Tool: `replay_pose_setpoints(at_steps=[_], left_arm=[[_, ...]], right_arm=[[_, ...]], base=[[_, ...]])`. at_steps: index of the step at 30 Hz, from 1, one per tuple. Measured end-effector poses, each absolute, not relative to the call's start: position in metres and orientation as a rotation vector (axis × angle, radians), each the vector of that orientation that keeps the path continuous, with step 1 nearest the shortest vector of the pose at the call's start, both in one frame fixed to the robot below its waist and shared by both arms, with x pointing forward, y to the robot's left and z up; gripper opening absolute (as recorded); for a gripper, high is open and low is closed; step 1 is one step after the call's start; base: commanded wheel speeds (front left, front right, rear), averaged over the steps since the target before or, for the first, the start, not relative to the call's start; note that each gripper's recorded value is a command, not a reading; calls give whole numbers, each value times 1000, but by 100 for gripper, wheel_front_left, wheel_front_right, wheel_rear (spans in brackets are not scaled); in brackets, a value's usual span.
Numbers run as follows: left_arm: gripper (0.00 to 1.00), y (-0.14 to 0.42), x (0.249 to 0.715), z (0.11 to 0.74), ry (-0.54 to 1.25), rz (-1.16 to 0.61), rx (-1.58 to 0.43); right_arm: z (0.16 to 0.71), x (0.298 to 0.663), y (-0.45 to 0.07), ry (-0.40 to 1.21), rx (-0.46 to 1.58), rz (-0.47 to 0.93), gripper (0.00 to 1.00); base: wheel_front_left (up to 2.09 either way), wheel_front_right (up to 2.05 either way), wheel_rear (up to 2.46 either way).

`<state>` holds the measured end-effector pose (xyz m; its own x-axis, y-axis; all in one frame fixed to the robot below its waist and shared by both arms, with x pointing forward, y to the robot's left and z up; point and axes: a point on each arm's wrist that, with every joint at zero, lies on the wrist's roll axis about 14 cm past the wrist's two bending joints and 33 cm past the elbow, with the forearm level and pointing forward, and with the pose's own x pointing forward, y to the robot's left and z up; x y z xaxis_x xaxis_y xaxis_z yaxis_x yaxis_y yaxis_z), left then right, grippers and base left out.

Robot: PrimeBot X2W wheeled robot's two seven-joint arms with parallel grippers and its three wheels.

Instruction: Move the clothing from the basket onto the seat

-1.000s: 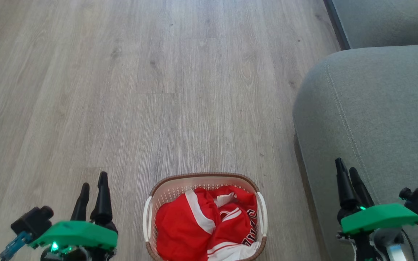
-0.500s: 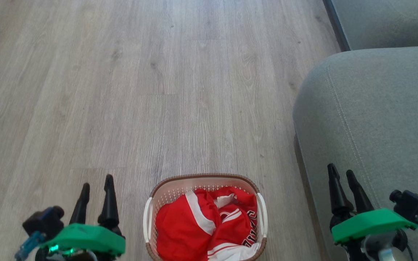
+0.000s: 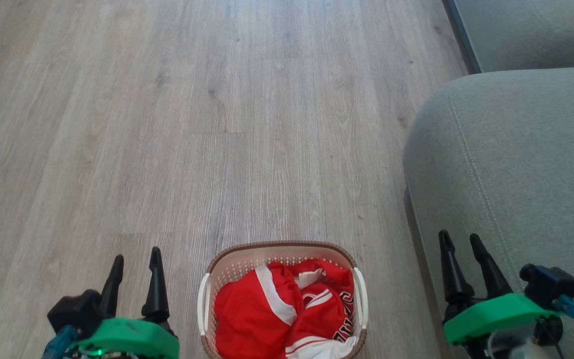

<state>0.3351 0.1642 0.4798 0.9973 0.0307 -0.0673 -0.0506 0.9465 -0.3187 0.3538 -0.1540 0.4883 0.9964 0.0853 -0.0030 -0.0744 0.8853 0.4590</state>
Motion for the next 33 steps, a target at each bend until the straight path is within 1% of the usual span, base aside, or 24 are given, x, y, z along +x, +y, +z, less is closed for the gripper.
replay_pose_setpoints(at_steps=[10,19,28,33], left_arm=[[100,166,323,478,49,45,-207],[100,167,322,485,7,37,-113],[100,166,313,482,0,25,-35],[100,166,313,482,1,24,-32]], right_arm=[[496,352,-147,-11,359,121,100],[495,345,-139,-21,256,156,100],[499,341,-132,-50,158,188,100],[499,341,-132,-51,152,189,100]], base=[[0,0,0],[0,0,0],[0,0,0],[0,0,0]])
